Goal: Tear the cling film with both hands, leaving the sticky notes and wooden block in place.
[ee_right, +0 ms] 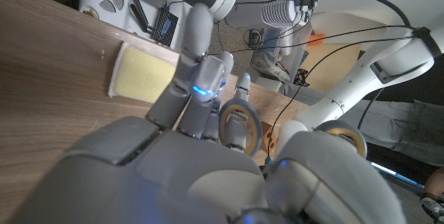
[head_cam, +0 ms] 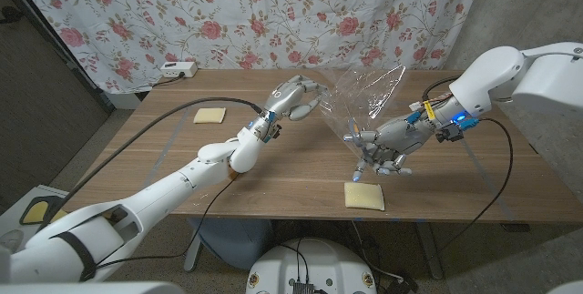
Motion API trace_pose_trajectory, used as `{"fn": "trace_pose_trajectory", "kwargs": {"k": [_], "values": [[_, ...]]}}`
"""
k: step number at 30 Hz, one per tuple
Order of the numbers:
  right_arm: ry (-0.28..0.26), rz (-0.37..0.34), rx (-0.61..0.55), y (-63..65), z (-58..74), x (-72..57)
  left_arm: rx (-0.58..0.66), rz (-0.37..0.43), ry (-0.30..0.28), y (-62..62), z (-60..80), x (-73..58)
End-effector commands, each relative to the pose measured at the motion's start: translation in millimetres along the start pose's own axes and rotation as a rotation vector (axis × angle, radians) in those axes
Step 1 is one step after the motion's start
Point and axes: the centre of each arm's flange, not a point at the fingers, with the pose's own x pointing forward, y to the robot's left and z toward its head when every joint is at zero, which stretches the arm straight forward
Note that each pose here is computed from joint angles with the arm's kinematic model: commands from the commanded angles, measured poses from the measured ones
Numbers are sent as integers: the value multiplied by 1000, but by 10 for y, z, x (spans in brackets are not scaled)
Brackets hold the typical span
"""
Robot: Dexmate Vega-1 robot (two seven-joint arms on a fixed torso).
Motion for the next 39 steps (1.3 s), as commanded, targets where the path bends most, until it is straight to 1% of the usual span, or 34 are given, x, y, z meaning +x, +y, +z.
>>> {"fn": "trace_pose_trajectory", "kwargs": {"k": [1, 5, 8, 9, 10, 12, 13, 14, 15, 16, 17, 18, 19, 24, 27, 29, 35, 39], "values": [[-50, 7, -16, 80, 37, -22, -30, 16, 70, -253, -15, 146], [-63, 19, -21, 90, 36, 13, -57, 33, 100, -374, 8, 206], [-68, 24, -16, 73, 20, 34, -81, 48, 120, -453, 37, 260], [-76, 24, -15, 61, 10, 43, -98, 62, 137, -502, 58, 292], [-76, 25, -16, 61, 10, 43, -99, 63, 136, -503, 58, 293], [-83, 30, -15, 48, -2, 60, -123, 79, 158, -553, 76, 320], [-88, 35, -10, 31, -17, 85, -149, 97, 180, -601, 94, 343], [-91, 39, -10, 23, -25, 98, -166, 107, 192, -623, 105, 356], [-91, 40, -10, 23, -25, 98, -166, 108, 192, -623, 105, 356], [-94, 44, -4, 5, -39, 120, -203, 128, 216, -660, 129, 379], [-96, 46, -2, -3, -44, 128, -220, 139, 226, -676, 144, 390], [-95, 46, -2, -3, -44, 128, -221, 140, 225, -676, 144, 390], [-101, 47, -1, -34, -57, 147, -259, 160, 248, -701, 174, 407], [-114, 60, 13, -92, -93, 203, -373, 202, 303, -737, 247, 419], [-116, 62, 18, -119, -112, 219, -401, 208, 305, -729, 296, 417], [-117, 62, 18, -134, -122, 219, -422, 217, 304, -694, 328, 411], [-113, 48, 22, -174, -158, 184, -449, 250, 284, -507, 378, 367], [-113, 40, 28, -194, -181, 152, -477, 278, 290, -390, 381, 309]]}}
